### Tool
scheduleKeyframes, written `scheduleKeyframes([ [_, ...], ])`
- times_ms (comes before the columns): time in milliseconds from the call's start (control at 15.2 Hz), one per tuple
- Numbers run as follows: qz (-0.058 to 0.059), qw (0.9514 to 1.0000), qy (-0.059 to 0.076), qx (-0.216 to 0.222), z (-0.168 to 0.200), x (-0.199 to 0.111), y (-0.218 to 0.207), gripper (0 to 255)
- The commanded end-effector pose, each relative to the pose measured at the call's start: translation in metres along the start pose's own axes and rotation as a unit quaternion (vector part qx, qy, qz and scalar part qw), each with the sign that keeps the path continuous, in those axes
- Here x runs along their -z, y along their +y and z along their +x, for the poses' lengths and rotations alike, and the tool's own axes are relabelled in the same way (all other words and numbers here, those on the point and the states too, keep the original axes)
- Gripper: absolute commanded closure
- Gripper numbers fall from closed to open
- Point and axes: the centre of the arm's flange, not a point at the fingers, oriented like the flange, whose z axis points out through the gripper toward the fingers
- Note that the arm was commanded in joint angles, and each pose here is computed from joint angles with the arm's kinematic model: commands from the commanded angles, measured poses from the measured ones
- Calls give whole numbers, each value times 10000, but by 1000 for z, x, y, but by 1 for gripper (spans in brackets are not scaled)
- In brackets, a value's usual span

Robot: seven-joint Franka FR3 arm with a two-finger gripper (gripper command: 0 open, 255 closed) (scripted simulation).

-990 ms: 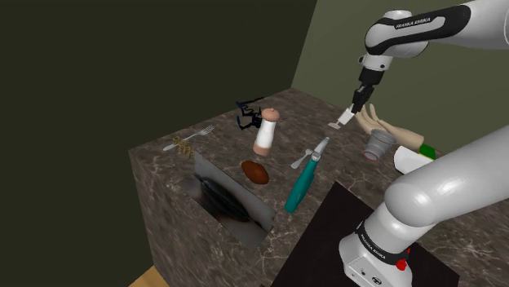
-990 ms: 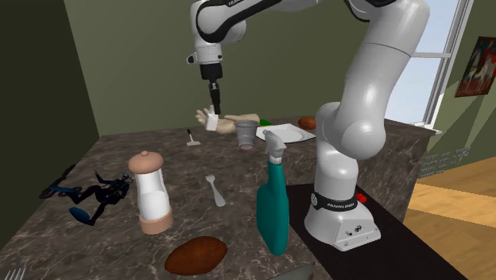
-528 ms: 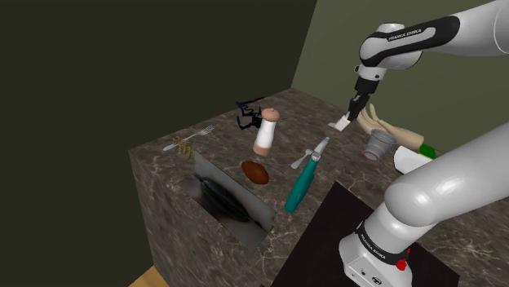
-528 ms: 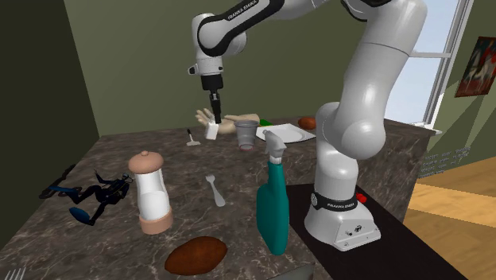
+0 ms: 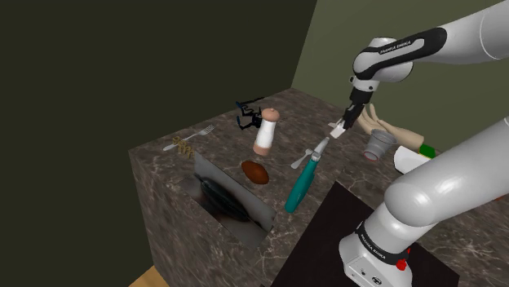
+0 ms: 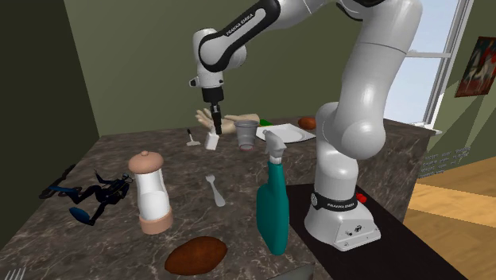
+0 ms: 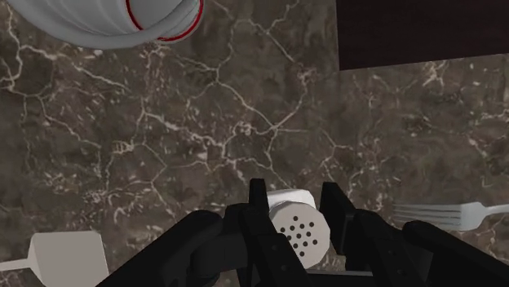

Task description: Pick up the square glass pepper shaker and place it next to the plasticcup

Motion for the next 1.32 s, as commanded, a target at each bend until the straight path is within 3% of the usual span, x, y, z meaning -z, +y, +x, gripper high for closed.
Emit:
scheduleKeyframes([
  [0, -2, 10000, 3, 0, 1, -11, 0, 255],
  [330, -2, 10000, 3, 0, 4, -36, 0, 255],
  [858, -1, 10000, 2, 0, 4, -36, 0, 255],
  [924, -1, 10000, 2, 0, 4, -36, 0, 0],
  [1254, -1, 10000, 2, 0, 4, -36, 0, 0],
])
